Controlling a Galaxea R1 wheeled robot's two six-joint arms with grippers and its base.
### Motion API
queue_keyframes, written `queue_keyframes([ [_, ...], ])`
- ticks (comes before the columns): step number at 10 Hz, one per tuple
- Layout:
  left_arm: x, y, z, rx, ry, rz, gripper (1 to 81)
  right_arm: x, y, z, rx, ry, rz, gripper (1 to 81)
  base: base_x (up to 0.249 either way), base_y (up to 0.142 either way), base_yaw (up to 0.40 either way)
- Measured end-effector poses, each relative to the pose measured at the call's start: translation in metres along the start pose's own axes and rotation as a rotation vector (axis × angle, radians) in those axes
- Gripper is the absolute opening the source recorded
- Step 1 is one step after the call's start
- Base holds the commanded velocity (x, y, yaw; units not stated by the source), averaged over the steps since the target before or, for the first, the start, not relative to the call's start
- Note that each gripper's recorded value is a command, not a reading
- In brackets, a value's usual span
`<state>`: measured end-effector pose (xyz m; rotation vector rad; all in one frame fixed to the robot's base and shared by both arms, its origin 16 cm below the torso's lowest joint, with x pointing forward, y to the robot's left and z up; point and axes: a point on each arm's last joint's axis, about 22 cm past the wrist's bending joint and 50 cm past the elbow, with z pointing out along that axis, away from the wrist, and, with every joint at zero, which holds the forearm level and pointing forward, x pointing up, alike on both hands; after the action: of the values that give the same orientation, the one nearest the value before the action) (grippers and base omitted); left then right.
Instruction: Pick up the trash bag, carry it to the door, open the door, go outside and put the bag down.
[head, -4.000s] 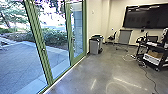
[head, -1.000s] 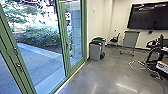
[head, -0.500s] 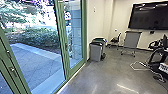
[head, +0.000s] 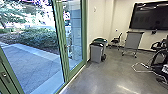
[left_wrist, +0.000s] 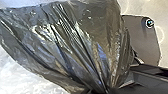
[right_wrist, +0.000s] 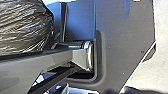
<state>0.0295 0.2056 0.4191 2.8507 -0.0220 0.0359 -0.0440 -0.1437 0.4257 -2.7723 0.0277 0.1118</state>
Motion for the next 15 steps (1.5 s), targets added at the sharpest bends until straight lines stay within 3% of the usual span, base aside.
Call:
queue_keyframes([
  [12, -0.0005, 0.0063, 0.0016, -0.007, 0.001, 0.003, 1.0, 0.0026, -0.0011, 0.0004, -0.001, 0.003, -0.002, 81.1, 0.177, -0.071, 0.000],
  [15, -0.0007, 0.0091, 0.0022, -0.011, 0.001, 0.003, 1.0, 0.0025, 0.0013, -0.0001, -0.004, 0.003, -0.002, 81.1, 0.173, 0.000, 0.000],
])
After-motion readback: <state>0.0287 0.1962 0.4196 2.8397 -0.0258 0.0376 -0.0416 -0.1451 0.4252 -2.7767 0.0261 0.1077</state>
